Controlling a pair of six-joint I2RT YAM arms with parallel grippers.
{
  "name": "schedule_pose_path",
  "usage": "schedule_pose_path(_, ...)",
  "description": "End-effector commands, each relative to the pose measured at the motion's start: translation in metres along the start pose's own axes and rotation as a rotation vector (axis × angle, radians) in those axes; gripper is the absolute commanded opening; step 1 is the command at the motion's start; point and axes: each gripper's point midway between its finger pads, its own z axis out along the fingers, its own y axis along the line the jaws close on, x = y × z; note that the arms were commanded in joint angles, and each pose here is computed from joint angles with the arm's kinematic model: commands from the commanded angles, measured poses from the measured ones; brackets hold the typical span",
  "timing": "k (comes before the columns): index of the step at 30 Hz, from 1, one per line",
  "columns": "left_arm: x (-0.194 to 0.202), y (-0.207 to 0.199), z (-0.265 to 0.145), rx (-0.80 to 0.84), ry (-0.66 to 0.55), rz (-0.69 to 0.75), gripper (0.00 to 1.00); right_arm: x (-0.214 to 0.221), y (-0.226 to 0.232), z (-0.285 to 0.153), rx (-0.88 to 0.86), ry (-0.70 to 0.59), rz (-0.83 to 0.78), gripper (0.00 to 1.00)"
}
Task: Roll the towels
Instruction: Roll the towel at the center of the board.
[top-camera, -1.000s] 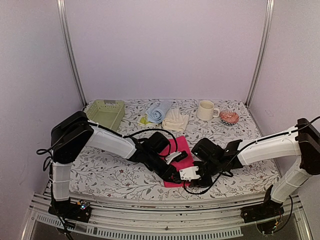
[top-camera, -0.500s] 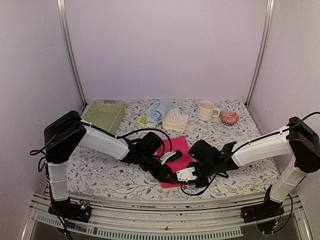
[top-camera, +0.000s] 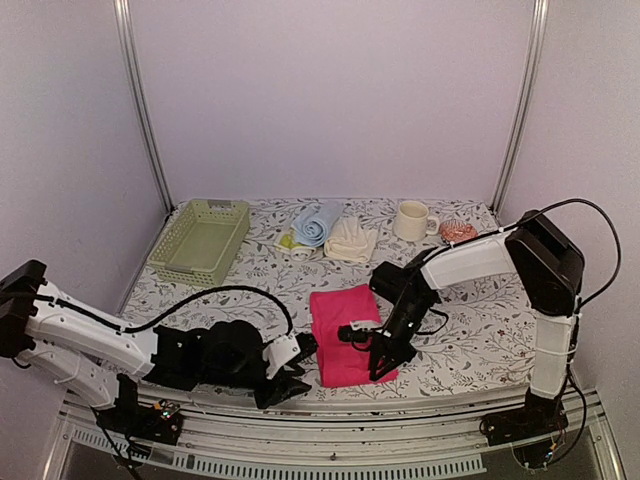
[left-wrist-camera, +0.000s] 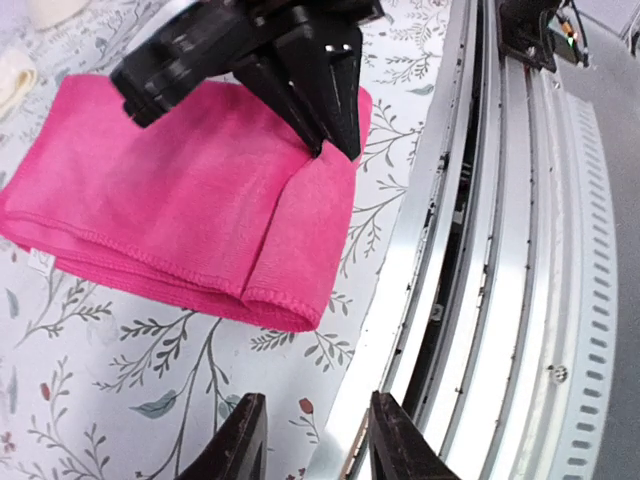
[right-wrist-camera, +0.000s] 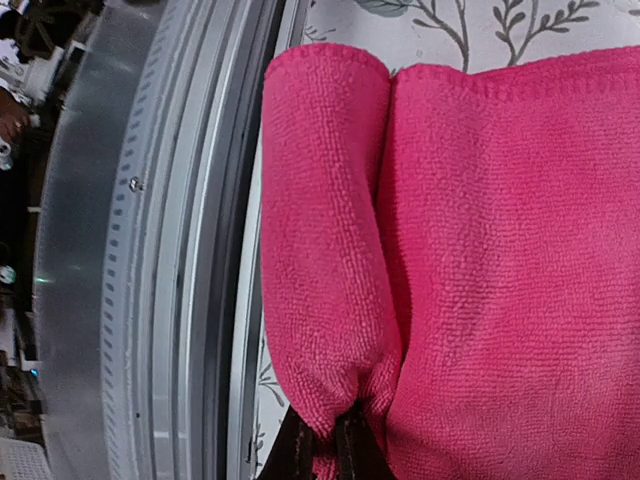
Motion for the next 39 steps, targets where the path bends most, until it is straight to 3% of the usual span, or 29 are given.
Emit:
schedule_pose_path(1, -0.023, -0.003, 0.0, -0.167, -0.067, 0.239, 0.35, 0.013, 0.007, 0.005, -0.242, 0.013, 0.2, 0.03)
schedule_pose_path(6, -0.038, -0.04, 0.039, -0.1, 0.003, 0.443, 0.38, 0.013, -0.004, 0.009, -0.275, 0.039, 0.239, 0.03)
schedule_pose_path(12, -0.023, -0.04, 0.088, -0.126, 0.117, 0.584, 0.41, 0.014, -0.009, 0.008, -0.245, 0.055, 0.247, 0.04)
schedule_pose_path(19, -0.029, -0.026, 0.107, -0.226, 0.121, 0.623, 0.4, 0.018, -0.007, 0.009, -0.238, 0.058, 0.253, 0.04)
schedule_pose_path(25, -0.058, -0.032, 0.083, -0.213, -0.001, 0.623, 0.43, 0.019, -0.006, 0.01, -0.236, 0.058, 0.252, 0.04)
schedule_pose_path(32, -0.026, -0.018, 0.106, -0.152, 0.122, 0.591, 0.42, 0.018, -0.008, 0.011, -0.233, 0.054, 0.247, 0.04)
schedule_pose_path(39, -0.015, -0.012, 0.118, -0.132, 0.166, 0.547, 0.31, 0.017, -0.007, 0.01, -0.237, 0.048, 0.243, 0.05)
